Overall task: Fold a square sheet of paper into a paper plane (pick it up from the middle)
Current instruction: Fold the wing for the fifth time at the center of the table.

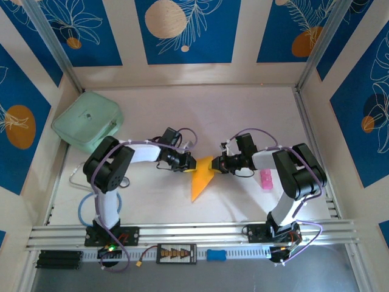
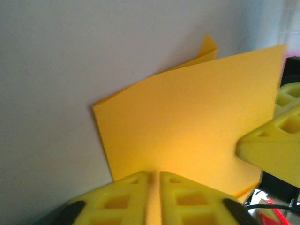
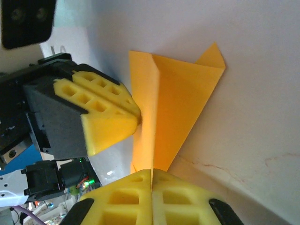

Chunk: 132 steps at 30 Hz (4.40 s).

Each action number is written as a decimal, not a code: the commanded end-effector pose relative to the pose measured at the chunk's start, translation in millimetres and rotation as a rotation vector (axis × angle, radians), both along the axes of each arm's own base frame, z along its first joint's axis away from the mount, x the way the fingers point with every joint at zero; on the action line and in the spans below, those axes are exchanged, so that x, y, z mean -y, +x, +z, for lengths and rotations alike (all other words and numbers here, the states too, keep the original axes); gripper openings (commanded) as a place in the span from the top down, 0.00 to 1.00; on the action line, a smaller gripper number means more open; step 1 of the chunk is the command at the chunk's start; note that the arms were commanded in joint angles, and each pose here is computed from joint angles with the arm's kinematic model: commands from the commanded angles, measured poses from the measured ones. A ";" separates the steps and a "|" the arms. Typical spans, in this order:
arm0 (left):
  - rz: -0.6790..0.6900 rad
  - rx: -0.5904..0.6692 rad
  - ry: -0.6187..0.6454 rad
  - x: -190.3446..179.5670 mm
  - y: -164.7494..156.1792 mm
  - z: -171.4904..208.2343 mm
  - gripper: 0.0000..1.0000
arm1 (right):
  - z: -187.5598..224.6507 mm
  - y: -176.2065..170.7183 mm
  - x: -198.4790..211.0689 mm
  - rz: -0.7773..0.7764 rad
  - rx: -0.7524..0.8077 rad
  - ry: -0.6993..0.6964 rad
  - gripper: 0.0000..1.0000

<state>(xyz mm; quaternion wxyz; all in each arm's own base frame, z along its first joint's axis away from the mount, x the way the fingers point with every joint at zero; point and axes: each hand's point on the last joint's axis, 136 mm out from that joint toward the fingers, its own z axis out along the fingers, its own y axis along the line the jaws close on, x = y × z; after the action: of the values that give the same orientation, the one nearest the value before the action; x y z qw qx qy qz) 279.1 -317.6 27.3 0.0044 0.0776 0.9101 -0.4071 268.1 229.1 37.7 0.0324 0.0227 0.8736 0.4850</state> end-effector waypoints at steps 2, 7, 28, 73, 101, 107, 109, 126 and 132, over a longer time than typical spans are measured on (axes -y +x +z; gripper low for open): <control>0.019 0.144 -0.022 -6.1 9.2 37.2 0.74 | 4.3 -6.1 2.7 -0.037 -0.069 0.026 0.93; -0.030 0.291 0.077 -9.6 -7.0 50.0 0.66 | 9.1 -0.1 8.1 -0.140 -0.131 0.004 0.94; -0.368 0.689 0.471 18.9 -88.2 19.3 0.45 | 5.2 1.6 31.8 -0.451 -0.248 -0.056 0.96; -0.391 0.800 0.674 22.3 -77.0 8.2 0.70 | 16.2 1.4 23.6 -0.417 -0.228 -0.035 0.97; -0.387 0.764 0.728 18.9 -75.9 3.4 0.80 | 14.3 -1.2 24.9 -0.425 -0.234 -0.050 0.97; -0.374 0.761 0.682 26.1 -77.3 12.1 0.76 | 13.9 -1.2 25.3 -0.425 -0.234 -0.055 0.96; -0.365 0.763 0.666 28.8 -76.9 16.9 0.75 | 13.7 -1.5 25.4 -0.425 -0.234 -0.056 0.96; -0.360 0.746 0.669 26.4 -79.4 13.3 0.80 | 12.1 -2.4 27.4 -0.433 -0.236 -0.065 0.96; -0.361 0.738 0.666 27.3 -80.2 11.3 0.86 | 12.6 -3.3 28.1 -0.428 -0.234 -0.073 0.93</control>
<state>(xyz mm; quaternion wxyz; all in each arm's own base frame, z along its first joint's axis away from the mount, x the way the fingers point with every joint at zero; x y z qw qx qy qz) 204.2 -339.7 33.7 0.2337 0.3682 0.8995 -0.0249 267.9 200.4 46.9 0.0335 0.2709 0.8593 0.4326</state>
